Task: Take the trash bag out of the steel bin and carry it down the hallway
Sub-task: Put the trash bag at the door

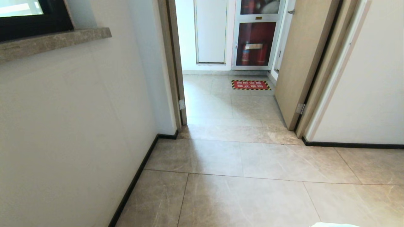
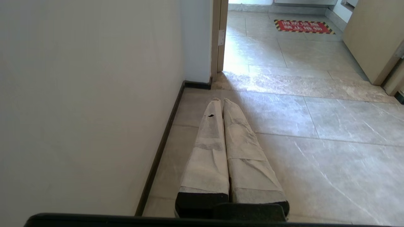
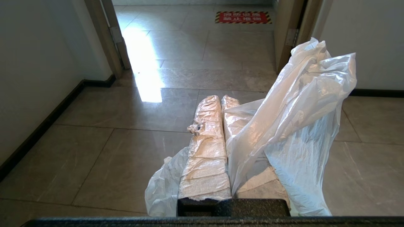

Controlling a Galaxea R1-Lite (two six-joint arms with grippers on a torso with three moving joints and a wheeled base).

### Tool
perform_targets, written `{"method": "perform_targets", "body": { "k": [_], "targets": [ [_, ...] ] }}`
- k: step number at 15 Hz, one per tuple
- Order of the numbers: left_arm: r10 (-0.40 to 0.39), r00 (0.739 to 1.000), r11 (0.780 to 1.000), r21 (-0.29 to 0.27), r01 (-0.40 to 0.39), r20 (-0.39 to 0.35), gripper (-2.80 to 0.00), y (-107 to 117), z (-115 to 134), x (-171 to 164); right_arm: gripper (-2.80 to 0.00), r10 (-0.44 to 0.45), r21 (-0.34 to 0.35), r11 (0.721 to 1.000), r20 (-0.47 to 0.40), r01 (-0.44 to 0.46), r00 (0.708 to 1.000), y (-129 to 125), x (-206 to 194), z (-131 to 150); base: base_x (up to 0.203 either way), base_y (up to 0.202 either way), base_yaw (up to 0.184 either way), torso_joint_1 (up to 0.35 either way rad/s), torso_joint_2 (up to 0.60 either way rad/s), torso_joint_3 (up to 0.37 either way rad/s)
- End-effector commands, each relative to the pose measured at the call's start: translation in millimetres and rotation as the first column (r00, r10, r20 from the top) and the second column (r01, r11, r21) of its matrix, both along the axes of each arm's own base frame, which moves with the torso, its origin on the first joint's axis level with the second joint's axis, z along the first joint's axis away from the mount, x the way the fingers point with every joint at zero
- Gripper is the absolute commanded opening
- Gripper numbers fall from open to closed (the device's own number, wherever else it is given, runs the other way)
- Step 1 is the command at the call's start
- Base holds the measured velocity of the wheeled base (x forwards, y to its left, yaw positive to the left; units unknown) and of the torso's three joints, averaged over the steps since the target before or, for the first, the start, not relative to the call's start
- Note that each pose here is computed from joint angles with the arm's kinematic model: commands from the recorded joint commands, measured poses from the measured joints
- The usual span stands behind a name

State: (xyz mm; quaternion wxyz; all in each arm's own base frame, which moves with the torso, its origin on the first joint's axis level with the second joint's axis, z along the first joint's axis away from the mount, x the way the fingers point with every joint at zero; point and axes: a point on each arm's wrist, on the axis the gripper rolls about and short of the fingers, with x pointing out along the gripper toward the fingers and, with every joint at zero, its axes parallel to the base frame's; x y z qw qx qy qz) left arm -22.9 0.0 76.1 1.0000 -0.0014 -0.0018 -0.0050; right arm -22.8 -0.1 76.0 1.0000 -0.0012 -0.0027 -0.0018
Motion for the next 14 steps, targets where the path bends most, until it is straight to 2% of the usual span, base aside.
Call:
{"method": "perform_targets", "body": {
  "k": [1, 6, 11, 14],
  "targets": [
    [0.001, 1.000, 1.000, 0.000, -0.001, 0.001, -2.80, 0.0, 0.1, -0.1, -2.80, 0.001, -0.001, 1.000, -0.001, -0.001, 1.000, 0.0, 0.1, 0.1, 0.194, 0.000, -0.001, 0.002, 0.00, 0.002],
    [0.001, 1.000, 1.000, 0.001, -0.001, 0.001, -2.80, 0.0, 0.1, -0.1, -2.80, 0.001, -0.005, 1.000, -0.001, -0.001, 1.000, 0.0, 0.1, 0.1, 0.174, 0.000, 0.001, 0.002, 0.00, 0.003],
    [0.001, 1.000, 1.000, 0.001, -0.001, 0.001, -2.80, 0.0, 0.1, -0.1, -2.80, 0.001, -0.002, 1.000, -0.002, -0.001, 1.000, 0.0, 0.1, 0.0, 0.000, 0.000, 0.000, 0.000, 0.00, 0.000],
    [0.001, 1.000, 1.000, 0.001, -0.001, 0.001, -2.80, 0.0, 0.1, -0.1, -2.80, 0.001, -0.002, 1.000, -0.002, -0.001, 1.000, 0.0, 0.1, 0.0, 0.003, 0.011, -0.126, -0.002, 0.00, 0.002]
  ]
}}
